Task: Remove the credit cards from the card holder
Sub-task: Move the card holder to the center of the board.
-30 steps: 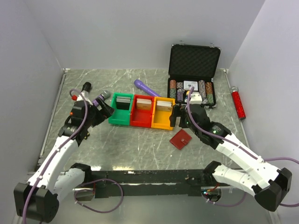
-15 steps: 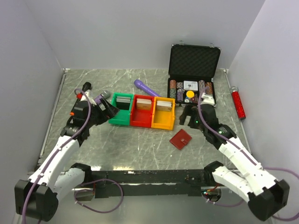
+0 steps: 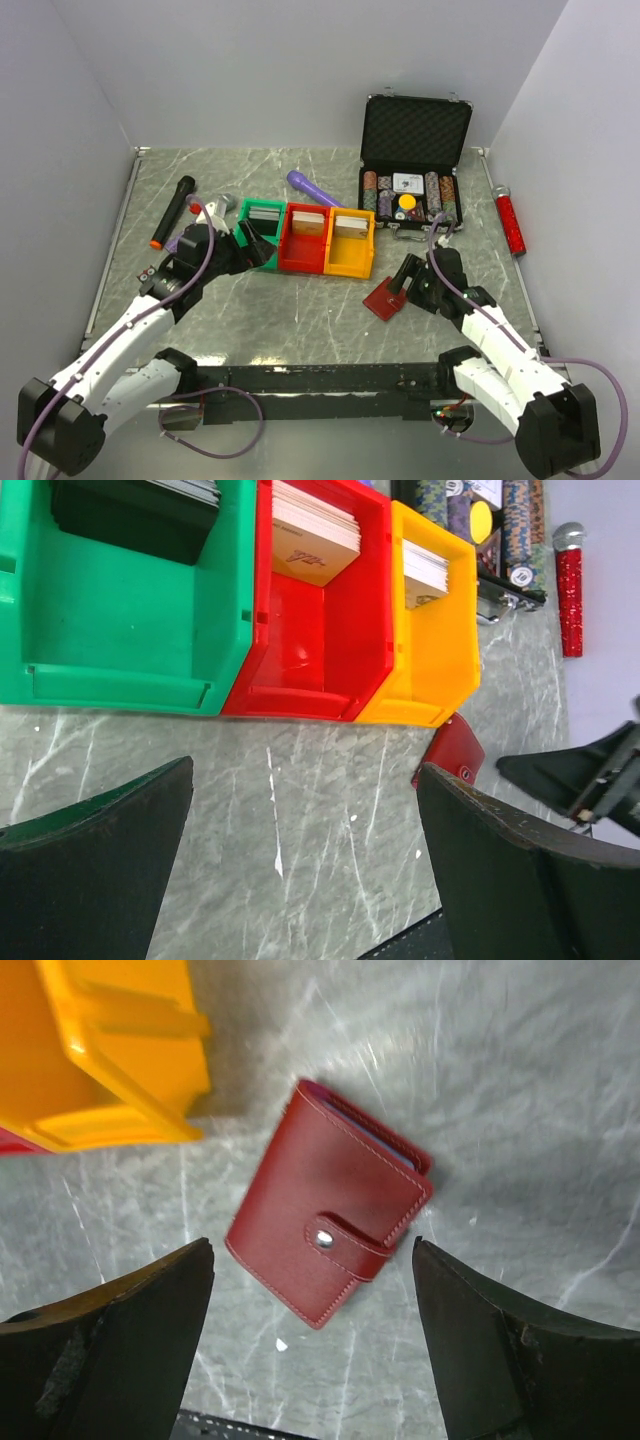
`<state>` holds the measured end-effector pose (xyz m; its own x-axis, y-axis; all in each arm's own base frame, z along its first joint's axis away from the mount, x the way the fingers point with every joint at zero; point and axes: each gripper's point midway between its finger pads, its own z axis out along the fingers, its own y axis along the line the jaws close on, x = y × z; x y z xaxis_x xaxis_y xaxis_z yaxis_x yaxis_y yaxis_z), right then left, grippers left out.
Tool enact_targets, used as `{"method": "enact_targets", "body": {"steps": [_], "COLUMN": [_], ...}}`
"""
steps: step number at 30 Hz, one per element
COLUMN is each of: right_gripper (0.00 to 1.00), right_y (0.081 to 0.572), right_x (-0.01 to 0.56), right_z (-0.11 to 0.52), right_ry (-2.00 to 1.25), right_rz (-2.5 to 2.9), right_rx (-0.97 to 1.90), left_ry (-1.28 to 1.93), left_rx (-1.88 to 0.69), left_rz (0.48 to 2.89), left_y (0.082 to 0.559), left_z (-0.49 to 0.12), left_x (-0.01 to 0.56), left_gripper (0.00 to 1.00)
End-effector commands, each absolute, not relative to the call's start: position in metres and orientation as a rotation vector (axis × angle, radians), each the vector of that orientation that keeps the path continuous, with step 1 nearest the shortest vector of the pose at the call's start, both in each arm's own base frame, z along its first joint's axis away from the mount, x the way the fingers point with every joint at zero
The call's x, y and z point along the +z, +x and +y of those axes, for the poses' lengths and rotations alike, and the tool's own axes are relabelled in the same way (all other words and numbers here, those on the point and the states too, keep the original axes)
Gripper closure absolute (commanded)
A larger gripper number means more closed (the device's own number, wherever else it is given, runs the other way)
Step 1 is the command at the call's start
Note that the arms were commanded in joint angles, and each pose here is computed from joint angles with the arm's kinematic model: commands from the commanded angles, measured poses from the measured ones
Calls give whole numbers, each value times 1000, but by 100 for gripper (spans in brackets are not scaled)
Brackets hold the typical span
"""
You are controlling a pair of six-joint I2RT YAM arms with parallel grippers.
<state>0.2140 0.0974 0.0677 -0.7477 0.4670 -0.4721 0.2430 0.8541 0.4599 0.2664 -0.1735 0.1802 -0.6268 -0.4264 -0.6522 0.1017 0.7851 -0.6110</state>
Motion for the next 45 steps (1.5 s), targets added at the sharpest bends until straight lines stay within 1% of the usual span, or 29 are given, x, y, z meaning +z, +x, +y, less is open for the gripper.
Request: {"method": "enact_targets", "body": {"steps": [1, 8, 17, 28, 31, 32, 34, 35, 37, 38, 44, 45], "right_gripper": [14, 19, 30, 30, 33, 36, 39, 43, 46, 50, 52, 52], "right_y": [218, 214, 214, 215, 211, 210, 206, 205, 201, 197, 177, 173], "right_x": [68, 48, 35, 18, 15, 14, 12, 12, 11, 11, 7, 6], "right_z": [105, 96, 89, 84, 88, 88, 93, 96, 101, 105, 126, 130], "right_ry": [559, 609, 671, 598, 573, 561, 538, 528, 507, 485, 408, 395], "right_rz": [2397, 2440, 2460, 2570, 2618, 2628, 2655, 2661, 2681, 2689, 2729, 2738], "right_rx": [582, 540, 540, 461, 464, 463, 476, 483, 476, 479, 488, 496], "left_ry": [-232, -238, -242, -192, -191, -190, -188, -187, -180, -175, -143, -125], "left_rx": [-819, -816, -820, -839, -837, -840, -846, -852, -869, -875, -887, -893], "left_rz": [2037, 2044, 2055, 2078, 2088, 2087, 2089, 2092, 2091, 2091, 2095, 2103], "left_y": [268, 266, 264, 254, 250, 249, 245, 243, 238, 236, 226, 224], "left_z": [-176, -176, -178, -191, -193, -194, -195, -196, -199, -200, -208, -211], "left_x": [197, 195, 190, 186, 183, 184, 183, 181, 182, 182, 177, 175], "left_gripper": [1, 1, 1, 1, 1, 1, 1, 1, 1, 1, 4, 6]}}
